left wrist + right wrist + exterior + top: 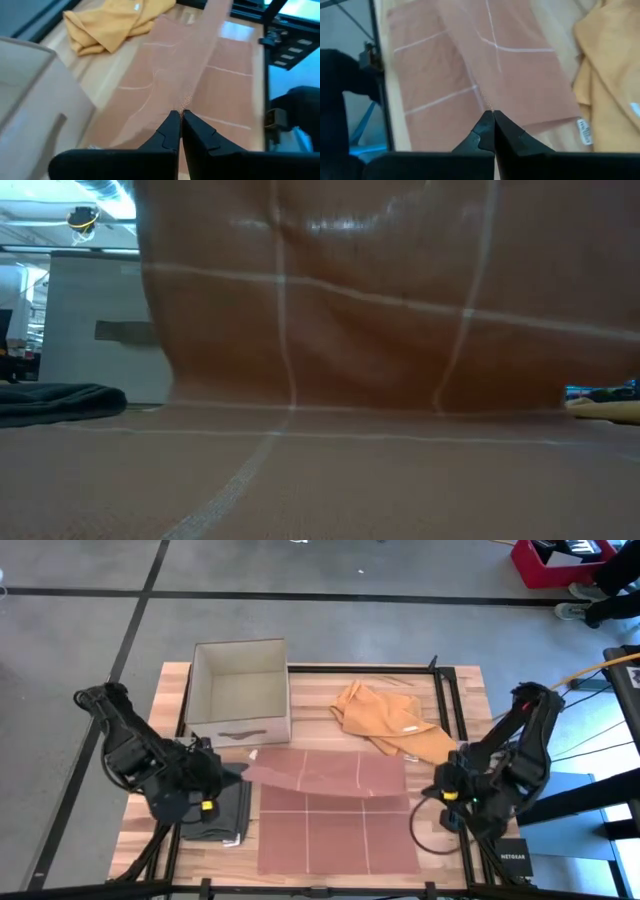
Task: Fold towel
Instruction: Fold the light orange towel
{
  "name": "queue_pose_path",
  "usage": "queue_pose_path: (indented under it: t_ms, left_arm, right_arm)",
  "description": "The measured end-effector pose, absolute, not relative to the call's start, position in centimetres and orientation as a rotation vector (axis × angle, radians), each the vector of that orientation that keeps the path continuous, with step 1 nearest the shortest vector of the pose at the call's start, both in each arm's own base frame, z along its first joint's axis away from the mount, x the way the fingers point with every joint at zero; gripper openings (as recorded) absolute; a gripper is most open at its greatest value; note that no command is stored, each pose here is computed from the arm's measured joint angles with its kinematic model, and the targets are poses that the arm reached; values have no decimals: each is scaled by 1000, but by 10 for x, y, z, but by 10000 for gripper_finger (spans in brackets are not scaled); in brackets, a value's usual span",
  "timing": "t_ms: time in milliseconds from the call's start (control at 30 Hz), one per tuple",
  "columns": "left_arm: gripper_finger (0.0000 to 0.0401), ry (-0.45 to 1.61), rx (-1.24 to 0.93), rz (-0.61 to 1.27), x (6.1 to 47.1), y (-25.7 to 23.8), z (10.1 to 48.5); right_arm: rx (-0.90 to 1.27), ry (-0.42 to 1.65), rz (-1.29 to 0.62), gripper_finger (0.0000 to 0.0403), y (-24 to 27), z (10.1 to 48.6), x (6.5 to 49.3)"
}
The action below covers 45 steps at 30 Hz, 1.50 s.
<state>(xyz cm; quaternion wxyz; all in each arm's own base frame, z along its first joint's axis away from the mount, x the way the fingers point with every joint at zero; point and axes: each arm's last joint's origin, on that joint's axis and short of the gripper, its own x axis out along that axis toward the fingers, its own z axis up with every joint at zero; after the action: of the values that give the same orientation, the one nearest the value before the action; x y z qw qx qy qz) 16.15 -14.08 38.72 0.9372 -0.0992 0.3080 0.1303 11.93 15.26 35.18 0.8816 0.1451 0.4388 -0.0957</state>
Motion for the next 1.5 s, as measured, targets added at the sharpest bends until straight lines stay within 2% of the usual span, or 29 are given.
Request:
queue_pose_path:
  t_ms: [567, 733, 1033, 1300, 1500]
  left_arm:
    - [1, 699, -159, 237, 191, -201, 345]
    - [1, 770, -123, 218, 200, -218, 325]
    - [1, 900, -113, 207, 207, -246, 289]
    - [1, 964, -54, 207, 216, -263, 259]
    - [1, 939, 0, 301, 213, -237, 277]
  right_arm:
    - [312, 970, -130, 1, 176, 342, 99]
    - [273, 1027, -142, 1, 189, 324, 105]
    - [231, 1157, -54, 1, 239, 279, 124]
    - [117, 1242, -103, 1, 256, 248, 131]
    - [34, 1126, -232, 1, 237, 268, 140]
